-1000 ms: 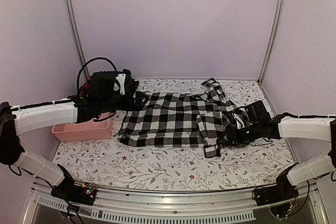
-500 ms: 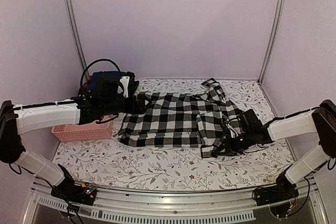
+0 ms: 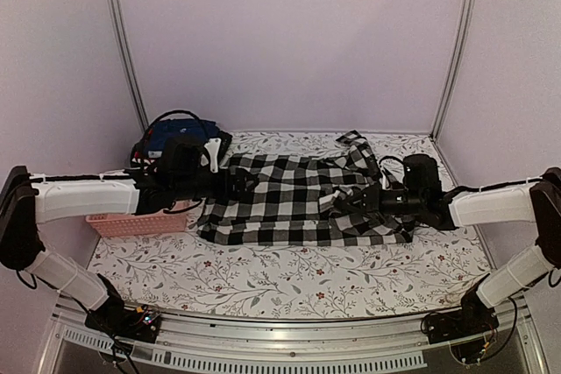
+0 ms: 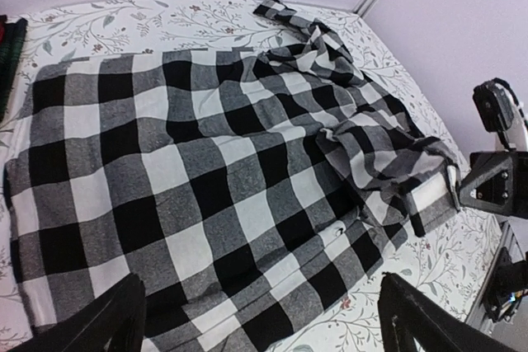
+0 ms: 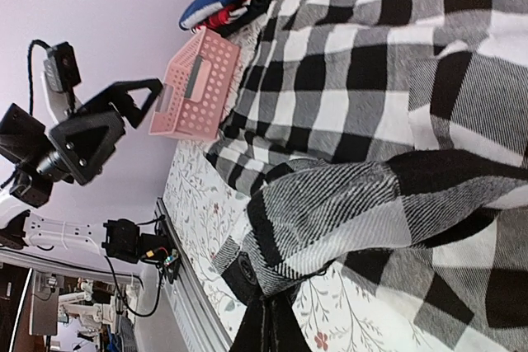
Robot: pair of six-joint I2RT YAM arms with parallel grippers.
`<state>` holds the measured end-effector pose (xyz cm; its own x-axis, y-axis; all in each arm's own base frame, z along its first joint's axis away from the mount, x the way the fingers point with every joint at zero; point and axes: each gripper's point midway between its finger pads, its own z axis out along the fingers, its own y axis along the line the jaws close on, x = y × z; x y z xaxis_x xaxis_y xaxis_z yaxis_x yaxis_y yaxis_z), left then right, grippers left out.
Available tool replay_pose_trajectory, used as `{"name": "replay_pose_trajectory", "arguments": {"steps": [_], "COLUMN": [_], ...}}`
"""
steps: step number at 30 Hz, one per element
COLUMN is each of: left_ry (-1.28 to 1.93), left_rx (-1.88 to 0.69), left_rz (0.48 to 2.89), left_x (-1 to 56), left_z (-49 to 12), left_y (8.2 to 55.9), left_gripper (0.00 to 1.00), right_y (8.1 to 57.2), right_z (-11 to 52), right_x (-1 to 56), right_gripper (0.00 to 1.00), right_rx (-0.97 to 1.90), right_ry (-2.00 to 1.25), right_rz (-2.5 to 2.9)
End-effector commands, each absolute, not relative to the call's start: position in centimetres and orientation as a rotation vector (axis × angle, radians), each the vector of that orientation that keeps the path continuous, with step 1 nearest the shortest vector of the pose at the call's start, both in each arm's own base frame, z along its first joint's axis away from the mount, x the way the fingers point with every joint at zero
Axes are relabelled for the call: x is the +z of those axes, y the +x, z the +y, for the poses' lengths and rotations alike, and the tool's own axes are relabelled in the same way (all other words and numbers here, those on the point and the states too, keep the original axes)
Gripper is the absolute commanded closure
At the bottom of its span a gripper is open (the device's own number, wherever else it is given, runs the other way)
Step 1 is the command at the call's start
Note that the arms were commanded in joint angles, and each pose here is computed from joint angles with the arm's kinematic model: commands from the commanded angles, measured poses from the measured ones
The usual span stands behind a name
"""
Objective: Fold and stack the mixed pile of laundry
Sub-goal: Adjust the 1/3-folded shirt at the center of the board.
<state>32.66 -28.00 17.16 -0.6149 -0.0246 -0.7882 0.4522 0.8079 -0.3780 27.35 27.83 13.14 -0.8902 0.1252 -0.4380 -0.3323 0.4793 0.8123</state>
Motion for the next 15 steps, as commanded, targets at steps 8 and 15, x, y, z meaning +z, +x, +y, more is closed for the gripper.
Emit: {"name": "replay_pose_trajectory", "arguments": {"steps": [8, 15], "left_ry": [0.231, 0.098], "left_rx": [-0.896, -0.808], "left_rz": [2.198, 2.221], "left_x": [14.0, 13.2], "left_z": [-31.4, -26.9], "left_y": [31.9, 33.5], "left_gripper": [0.05, 0.05], "right_y": [32.0, 31.0], "right_z": [35.4, 40.1], "right_x": [16.7, 13.3], "right_gripper": [1.0, 1.0], "right_rx": [1.613, 1.668], "right_ry": [-0.239, -0.282], "right_rz": [1.991, 2.025]}}
